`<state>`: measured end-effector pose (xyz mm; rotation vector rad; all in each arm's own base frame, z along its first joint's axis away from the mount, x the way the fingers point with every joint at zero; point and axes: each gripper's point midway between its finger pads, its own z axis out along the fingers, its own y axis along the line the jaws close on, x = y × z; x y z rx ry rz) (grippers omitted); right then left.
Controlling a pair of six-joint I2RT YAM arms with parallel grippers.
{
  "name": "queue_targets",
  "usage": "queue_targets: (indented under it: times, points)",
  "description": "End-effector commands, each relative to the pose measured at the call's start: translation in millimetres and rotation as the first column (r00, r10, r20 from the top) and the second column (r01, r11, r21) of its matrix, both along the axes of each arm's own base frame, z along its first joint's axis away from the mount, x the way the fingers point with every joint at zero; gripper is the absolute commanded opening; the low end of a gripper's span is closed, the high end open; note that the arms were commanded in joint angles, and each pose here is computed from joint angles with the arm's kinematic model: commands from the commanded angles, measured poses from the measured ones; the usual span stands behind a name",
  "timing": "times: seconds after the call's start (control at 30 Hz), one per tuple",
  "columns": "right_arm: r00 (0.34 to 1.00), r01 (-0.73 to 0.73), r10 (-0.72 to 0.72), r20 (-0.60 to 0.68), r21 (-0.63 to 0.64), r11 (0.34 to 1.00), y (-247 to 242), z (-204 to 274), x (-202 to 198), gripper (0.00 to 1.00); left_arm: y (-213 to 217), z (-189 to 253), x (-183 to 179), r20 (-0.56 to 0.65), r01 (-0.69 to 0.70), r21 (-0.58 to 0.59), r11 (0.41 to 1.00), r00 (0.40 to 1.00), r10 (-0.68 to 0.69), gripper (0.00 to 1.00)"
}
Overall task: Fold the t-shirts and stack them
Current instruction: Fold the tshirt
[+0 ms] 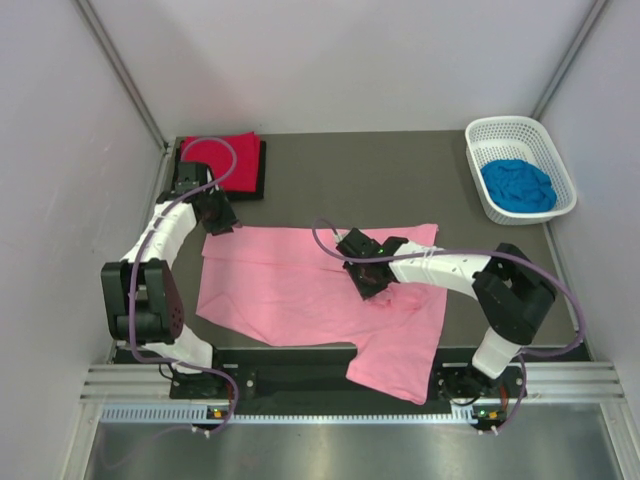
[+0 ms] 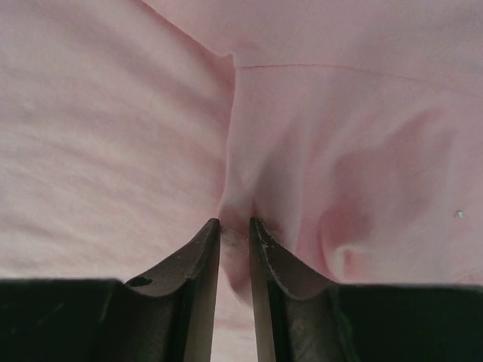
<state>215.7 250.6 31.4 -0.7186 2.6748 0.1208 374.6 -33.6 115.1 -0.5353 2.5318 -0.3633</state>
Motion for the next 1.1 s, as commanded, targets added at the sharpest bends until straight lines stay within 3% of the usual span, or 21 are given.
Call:
queue_targets:
  times: [0.0,0.4,0.6,0.83,1.07]
  points:
    - [1.0,-0.002,0.002,0.018,-0.024,1.0,-2,-6,0,0.24,5,11,2,0.031,0.007,0.031,0.999,0.999,-0.008,0.34]
    - [1.0,-0.013,0.013,-0.006,-0.018,1.0,1,-15,-3,0.28,11,17,-1,0.052,-0.018,0.055,0.998,0.999,0.015,0.34]
    - [1.0,0.006,-0.007,0.025,0.008,1.0,6,9,2,0.2,13,16,-2,0.049,-0.022,0.067,0.998,0.999,0.019,0.34]
    - [0.998,-0.01,0.005,0.059,0.072,0.997,21,48,2,0.25,8,7,-6,0.033,-0.005,0.044,0.999,0.999,0.004,0.34]
    - [1.0,-0.017,0.015,0.021,0.067,0.998,26,31,-7,0.23,7,8,-6,0.037,0.003,0.047,0.999,0.999,-0.005,0.34]
